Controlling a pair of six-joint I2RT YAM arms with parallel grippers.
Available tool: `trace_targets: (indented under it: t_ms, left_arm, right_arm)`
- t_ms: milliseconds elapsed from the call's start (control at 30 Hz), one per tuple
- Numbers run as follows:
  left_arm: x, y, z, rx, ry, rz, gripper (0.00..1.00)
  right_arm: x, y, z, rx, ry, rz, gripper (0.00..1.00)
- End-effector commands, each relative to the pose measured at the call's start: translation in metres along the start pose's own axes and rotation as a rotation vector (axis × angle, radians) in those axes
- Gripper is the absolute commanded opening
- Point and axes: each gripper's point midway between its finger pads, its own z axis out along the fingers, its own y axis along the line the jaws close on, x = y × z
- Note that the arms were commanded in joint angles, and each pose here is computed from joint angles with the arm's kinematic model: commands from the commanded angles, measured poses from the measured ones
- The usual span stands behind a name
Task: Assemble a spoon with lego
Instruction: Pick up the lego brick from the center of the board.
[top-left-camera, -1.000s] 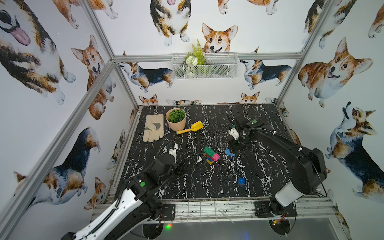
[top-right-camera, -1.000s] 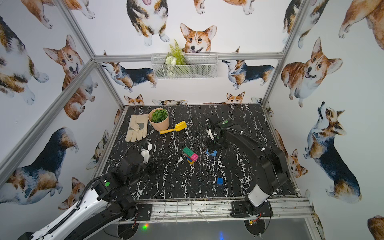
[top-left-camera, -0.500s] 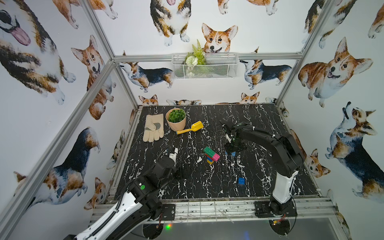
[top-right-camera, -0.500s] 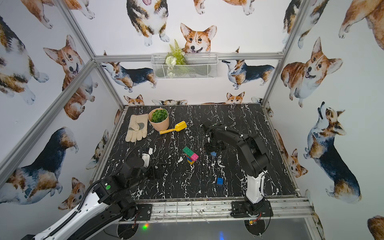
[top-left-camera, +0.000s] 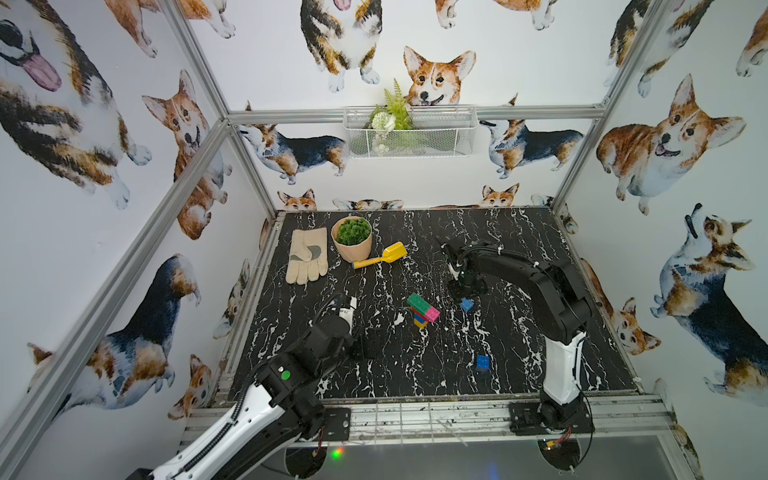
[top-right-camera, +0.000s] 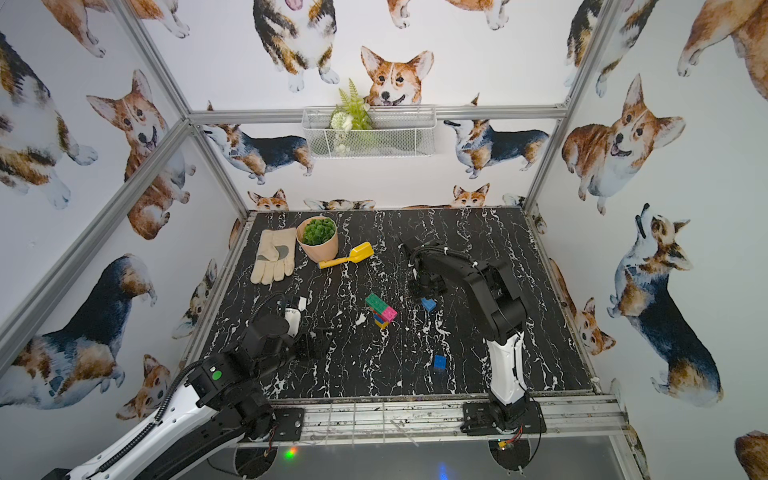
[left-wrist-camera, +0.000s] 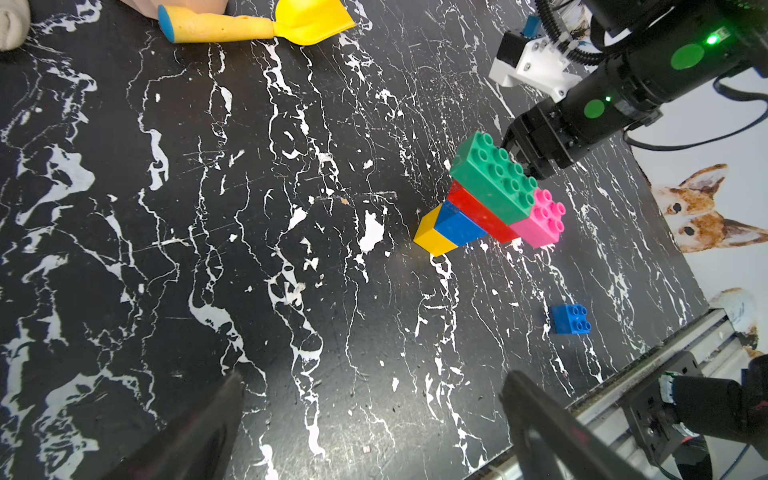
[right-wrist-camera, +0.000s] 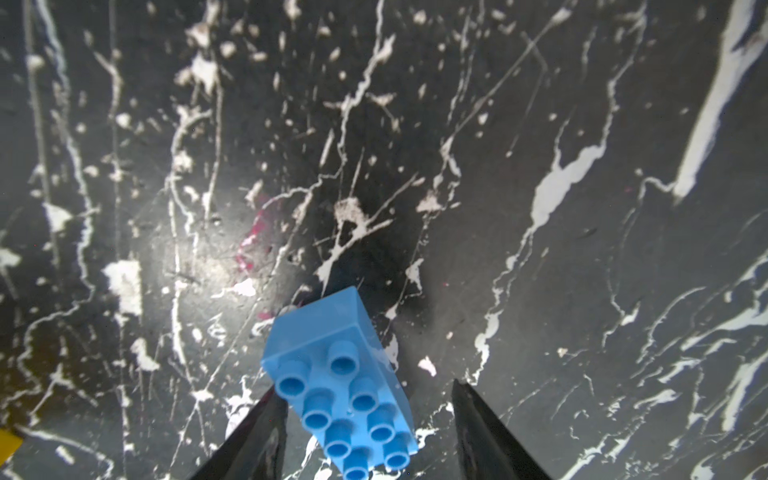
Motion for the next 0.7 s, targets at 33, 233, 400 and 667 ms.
trace_targets:
  t_ms: [33,233,400,667]
  left_arm:
    - [-0.0038,-0.0028,-0.0002,0.010,-0.014,0.010,1.00]
    - [-0.0033,-0.0031,-0.0003,0.014,-0.015,0.010,1.00]
    - [-0.0026,-0.0034,0.0002,0.014,-0.011,0.011,1.00]
    - [-0.0026,-0.0034,0.0002,0.013,-0.012,0.014,1.00]
  right_arm:
    - [0.0080,0.0028,-0.0034,-0.025,0.016,-0.024,0.64]
    - [0.0125,0.0065,-0.0020,-0.049,0.034,-0.032,0.53]
    - [0.0124,0.0071,-0.0008,-0.051,0.037,-0.038,0.49]
    - [0.0087,0.0069,-0.0001,-0.046,0.037,-0.041,0.45]
